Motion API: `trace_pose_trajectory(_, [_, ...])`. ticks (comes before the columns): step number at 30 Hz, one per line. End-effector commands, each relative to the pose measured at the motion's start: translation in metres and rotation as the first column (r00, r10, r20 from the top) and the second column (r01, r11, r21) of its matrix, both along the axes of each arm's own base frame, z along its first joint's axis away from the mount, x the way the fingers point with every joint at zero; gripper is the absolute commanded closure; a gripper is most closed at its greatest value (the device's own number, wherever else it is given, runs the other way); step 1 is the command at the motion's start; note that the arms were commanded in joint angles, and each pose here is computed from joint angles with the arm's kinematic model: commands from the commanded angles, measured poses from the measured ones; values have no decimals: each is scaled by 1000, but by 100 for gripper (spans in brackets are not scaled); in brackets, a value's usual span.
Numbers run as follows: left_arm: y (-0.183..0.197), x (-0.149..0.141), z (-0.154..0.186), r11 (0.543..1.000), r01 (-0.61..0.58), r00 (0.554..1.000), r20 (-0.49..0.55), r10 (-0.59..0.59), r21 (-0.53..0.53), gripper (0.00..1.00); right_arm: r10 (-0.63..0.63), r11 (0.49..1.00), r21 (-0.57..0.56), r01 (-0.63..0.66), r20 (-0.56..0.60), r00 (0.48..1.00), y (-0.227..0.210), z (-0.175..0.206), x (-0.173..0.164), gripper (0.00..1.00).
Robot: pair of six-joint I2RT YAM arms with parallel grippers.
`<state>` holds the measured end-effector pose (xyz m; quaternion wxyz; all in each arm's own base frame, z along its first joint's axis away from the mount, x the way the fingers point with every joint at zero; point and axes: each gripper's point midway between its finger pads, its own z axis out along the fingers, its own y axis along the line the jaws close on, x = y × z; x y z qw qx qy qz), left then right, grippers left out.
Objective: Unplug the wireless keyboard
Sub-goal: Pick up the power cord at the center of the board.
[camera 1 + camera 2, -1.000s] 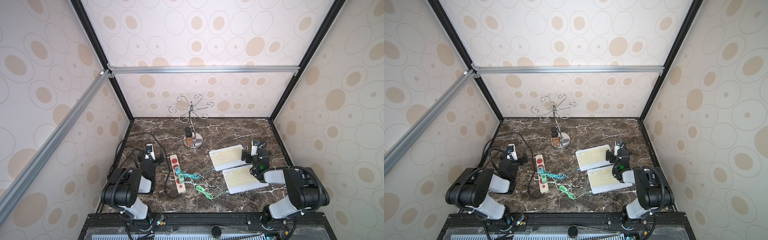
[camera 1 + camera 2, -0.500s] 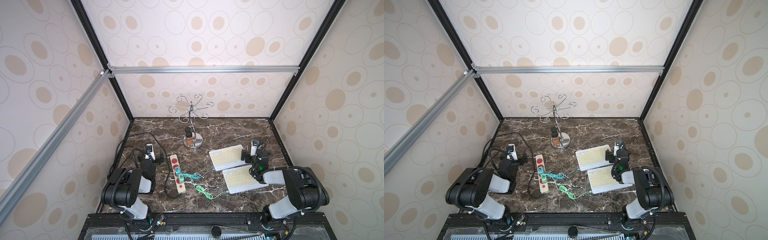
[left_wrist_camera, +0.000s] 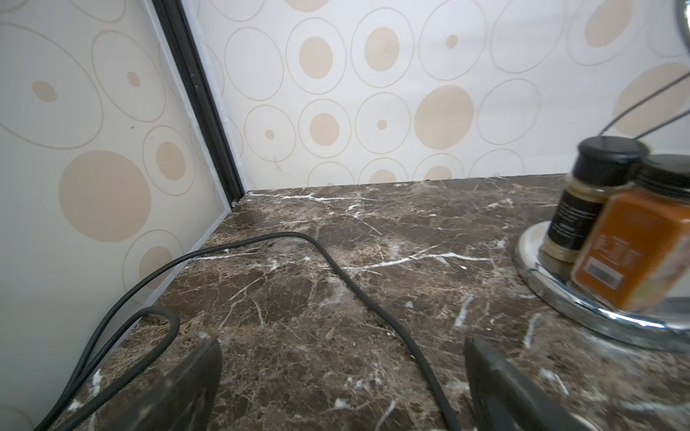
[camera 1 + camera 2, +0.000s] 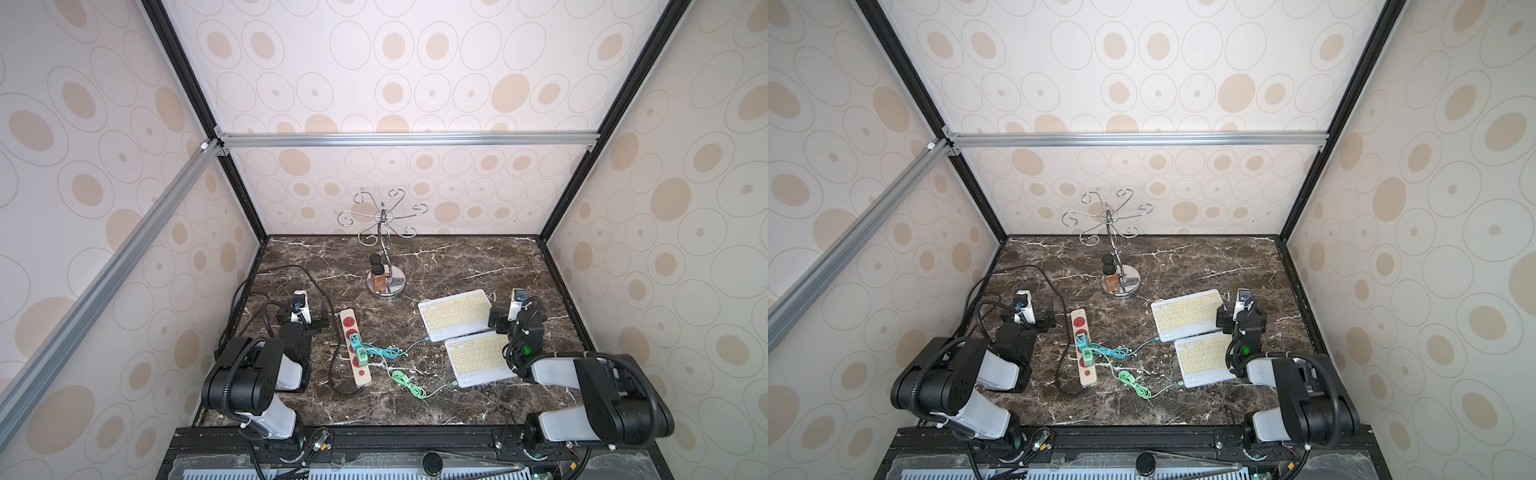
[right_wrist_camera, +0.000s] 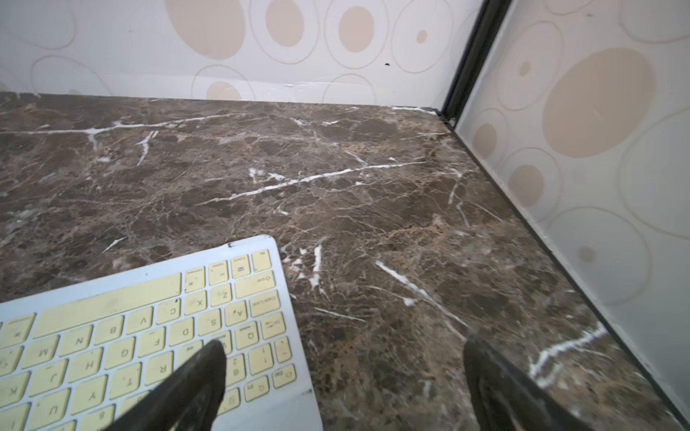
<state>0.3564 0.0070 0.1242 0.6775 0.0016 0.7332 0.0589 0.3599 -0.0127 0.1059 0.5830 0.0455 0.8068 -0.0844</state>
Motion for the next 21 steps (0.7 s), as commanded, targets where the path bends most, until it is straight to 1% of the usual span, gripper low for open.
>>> trace_pose_trajectory(1, [-1, -15, 35, 1000, 12, 990, 138, -13, 12, 0, -99, 995, 20, 99, -27, 995, -13, 16, 3, 0])
trace_pose_trajectory(3, [-2, -20, 42, 1000, 18, 988, 154, -21, 20, 0, -93, 995, 24, 96, -85, 992, -11, 12, 6, 0])
trace_pose_trajectory(5, [-5, -22, 47, 999, 23, 986, 162, -28, 33, 0, -100, 994, 42, 105, -112, 989, -11, 11, 5, 0])
trace_pose_trajectory(7, [-6, -28, 56, 999, 6, 983, 182, -13, 42, 0, -110, 992, 57, 116, -109, 988, -11, 14, 2, 0])
trace_pose_trajectory(9, [-3, -34, 64, 1000, -21, 979, 203, 15, 24, 0, -130, 988, 75, 137, -98, 987, -14, 19, -1, 0])
trace_pose_trajectory(10, [0, -37, 70, 999, -33, 976, 216, 34, -12, 0, -139, 985, 89, 147, -97, 986, -15, 22, -4, 0])
trace_pose_trajectory(12, [1, -41, 83, 996, -22, 969, 242, 43, -88, 0, -107, 988, 100, 119, -124, 987, -9, 29, -6, 0])
trace_pose_trajectory(13, [-4, -42, 88, 995, 6, 969, 247, 18, -95, 0, -115, 983, 130, 132, -129, 985, -9, 35, -9, 0])
trace_pose_trajectory(15, [-4, -44, 97, 986, 19, 968, 248, 23, -167, 0, -145, 963, 199, 180, -177, 974, -9, 40, -17, 0])
trace_pose_trajectory(16, [-5, -43, 103, 976, 33, 971, 238, 20, -214, 0, -143, 957, 222, 189, -207, 968, -8, 41, -21, 0])
trace_pose_trajectory(17, [-8, -41, 103, 964, 47, 979, 202, 8, -261, 0, -134, 951, 245, 189, -225, 965, -4, 41, -24, 0])
trace_pose_trajectory(18, [-14, -38, 104, 948, 70, 988, 152, -23, -311, 0, -127, 944, 267, 192, -242, 962, -2, 39, -26, 0])
trace_pose_trajectory(19, [-28, -38, 102, 941, 132, 989, 106, -104, -313, 0, -104, 941, 288, 175, -246, 964, 3, 36, -27, 0])
trace_pose_trajectory(21, [-55, -49, 110, 906, 301, 951, 166, -261, -298, 0, -97, 930, 321, 177, -250, 963, 5, 31, -28, 0])
